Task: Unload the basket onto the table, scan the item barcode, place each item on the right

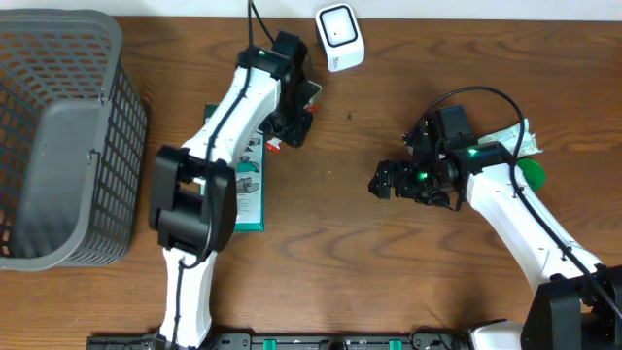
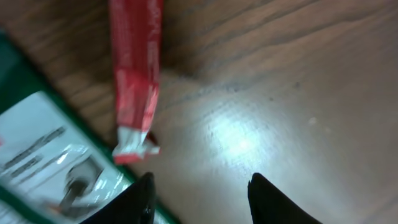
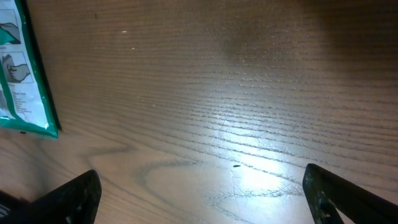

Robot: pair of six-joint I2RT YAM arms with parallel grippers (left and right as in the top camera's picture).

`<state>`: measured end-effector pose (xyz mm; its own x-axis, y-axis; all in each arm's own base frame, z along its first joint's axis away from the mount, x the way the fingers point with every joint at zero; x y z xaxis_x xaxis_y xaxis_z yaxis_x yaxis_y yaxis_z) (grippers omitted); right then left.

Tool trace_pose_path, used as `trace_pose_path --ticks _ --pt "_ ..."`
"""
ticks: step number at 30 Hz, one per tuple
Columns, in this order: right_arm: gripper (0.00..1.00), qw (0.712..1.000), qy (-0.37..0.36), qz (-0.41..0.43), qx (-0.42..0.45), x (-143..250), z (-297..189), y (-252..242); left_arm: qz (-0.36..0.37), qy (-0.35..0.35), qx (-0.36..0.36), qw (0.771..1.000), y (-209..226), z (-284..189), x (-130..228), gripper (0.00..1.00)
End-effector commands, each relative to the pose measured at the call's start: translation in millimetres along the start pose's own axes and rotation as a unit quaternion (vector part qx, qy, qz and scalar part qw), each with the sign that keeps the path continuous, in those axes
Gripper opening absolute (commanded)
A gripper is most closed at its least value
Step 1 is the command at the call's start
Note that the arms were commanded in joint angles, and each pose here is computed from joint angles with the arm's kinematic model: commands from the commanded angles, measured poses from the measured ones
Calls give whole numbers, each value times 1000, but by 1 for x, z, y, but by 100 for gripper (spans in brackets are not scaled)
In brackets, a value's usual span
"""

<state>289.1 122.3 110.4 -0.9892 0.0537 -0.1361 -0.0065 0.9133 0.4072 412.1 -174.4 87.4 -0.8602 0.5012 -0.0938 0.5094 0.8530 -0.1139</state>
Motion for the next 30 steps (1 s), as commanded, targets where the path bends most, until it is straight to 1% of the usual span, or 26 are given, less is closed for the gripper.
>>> trace_pose_path --ticks 1,4,6,10,14,15,19,25,30 --pt "99 1000 -4 -10 -1 -1 -2 3 8 20 11 1000 -2 27 1 49" --pt "99 1000 -4 -10 -1 -1 -2 3 9 20 9 1000 1 42 -3 48" --pt "99 1000 -4 -10 -1 -1 -2 3 10 17 6 1000 3 49 -6 45" --pt "99 1000 -4 -10 -1 -1 -2 3 12 1 4 1000 5 52 -13 43" --pt "99 1000 -5 -10 -1 -1 -2 3 13 -7 -7 1000 8 52 -17 29" --pt "99 1000 -4 -10 -1 -1 -2 3 13 -6 -12 1000 9 52 -17 28" --pt "99 1000 -4 -10 -1 -1 -2 3 14 -17 -17 1000 9 38 -21 28" --pt "99 1000 -4 -10 -1 -1 -2 3 15 -35 -51 998 17 27 -27 37" --pt "99 1000 -4 -10 -1 -1 -2 3 7 -45 -53 998 19 26 -31 38"
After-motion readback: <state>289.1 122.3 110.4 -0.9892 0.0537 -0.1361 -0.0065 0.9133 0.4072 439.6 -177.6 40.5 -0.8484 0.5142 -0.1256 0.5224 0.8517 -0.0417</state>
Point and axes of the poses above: each gripper's point midway between its finger pads, its own z axis out along the fingers, its own y axis along the line the jaws close on, x = y × z, the point moved 3 cm from there along -z, back along the fingers, and after that the axes turned 1 degree about -z, right-handed, at the moved point
